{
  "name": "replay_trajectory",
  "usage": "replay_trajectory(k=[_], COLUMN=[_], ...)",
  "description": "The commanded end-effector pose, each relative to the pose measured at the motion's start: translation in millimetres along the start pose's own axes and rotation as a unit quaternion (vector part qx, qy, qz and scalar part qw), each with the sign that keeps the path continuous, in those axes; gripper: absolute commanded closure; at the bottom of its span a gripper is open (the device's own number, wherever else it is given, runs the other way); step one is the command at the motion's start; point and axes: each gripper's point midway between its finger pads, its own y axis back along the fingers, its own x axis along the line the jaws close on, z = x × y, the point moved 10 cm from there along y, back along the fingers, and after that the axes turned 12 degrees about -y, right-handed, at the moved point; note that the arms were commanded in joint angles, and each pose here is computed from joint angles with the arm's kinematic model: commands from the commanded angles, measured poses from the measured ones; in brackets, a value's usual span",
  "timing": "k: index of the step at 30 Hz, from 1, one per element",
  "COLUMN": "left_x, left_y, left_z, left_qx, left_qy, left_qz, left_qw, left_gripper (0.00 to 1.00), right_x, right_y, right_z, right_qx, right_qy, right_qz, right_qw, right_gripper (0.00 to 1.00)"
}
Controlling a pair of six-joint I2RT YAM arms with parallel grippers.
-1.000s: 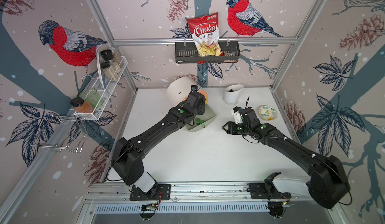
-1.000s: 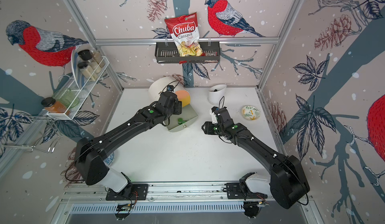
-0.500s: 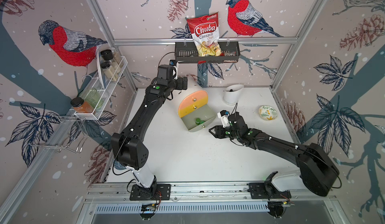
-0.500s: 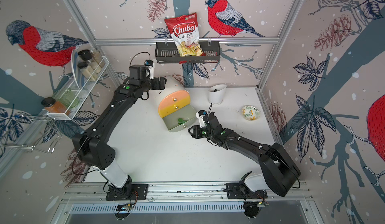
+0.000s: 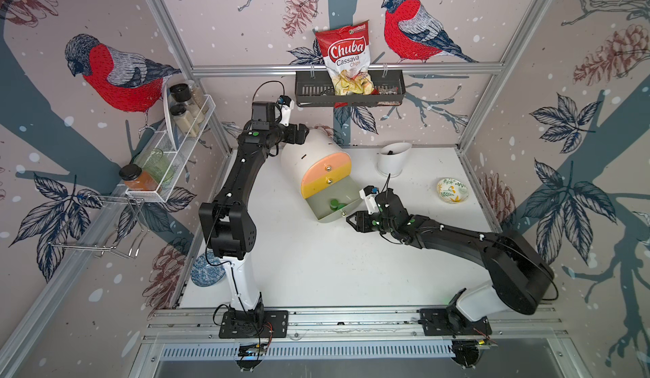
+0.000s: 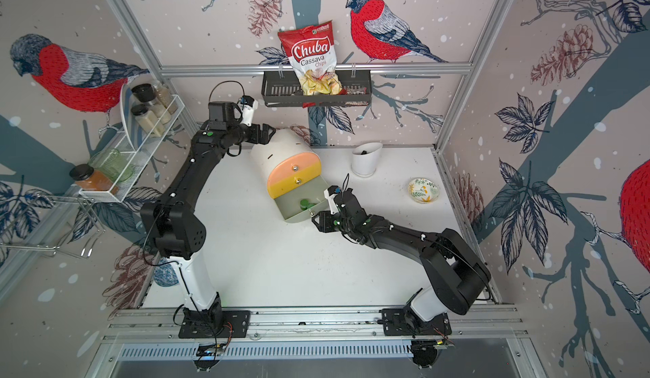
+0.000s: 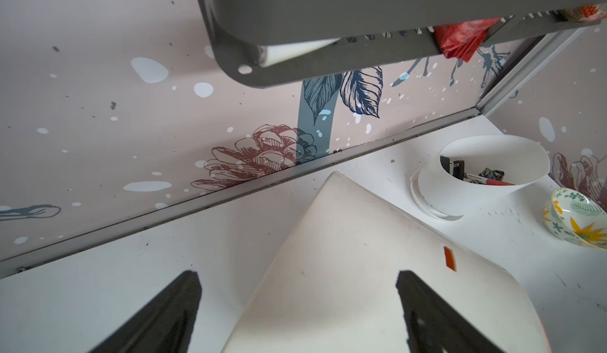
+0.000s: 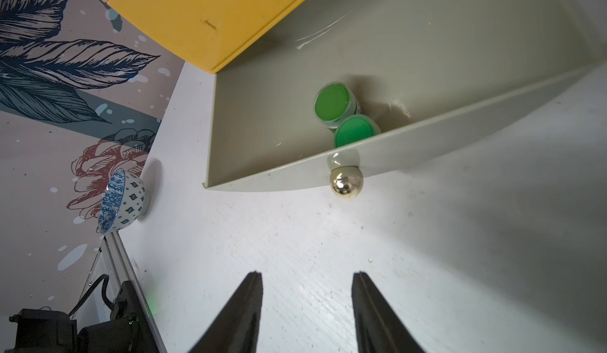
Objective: Put the paint cans in the drawer according to color
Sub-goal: Close the drawer in the storage box.
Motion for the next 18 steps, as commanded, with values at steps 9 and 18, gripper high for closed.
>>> replay_trajectory(k=[9, 18], left_x=[0, 3], left_y=[-10, -23], left_z=[-5, -17], left_qx=[0.013, 0.047], left_qy=[-0.014, -0.016], left_qz=[-0.042, -0.046], left_qw=[0.999, 0.998], left_gripper=[0.04, 0.04], right_x=[-2, 0], right_y=[-32, -41], right_z=[5, 16], right_qx=[0.018, 0.014], right_qy=[0.005, 0.020], right_qz=[-0.014, -0.030], right_qw=[1.000, 0.999], right_gripper=[0.53, 0.52])
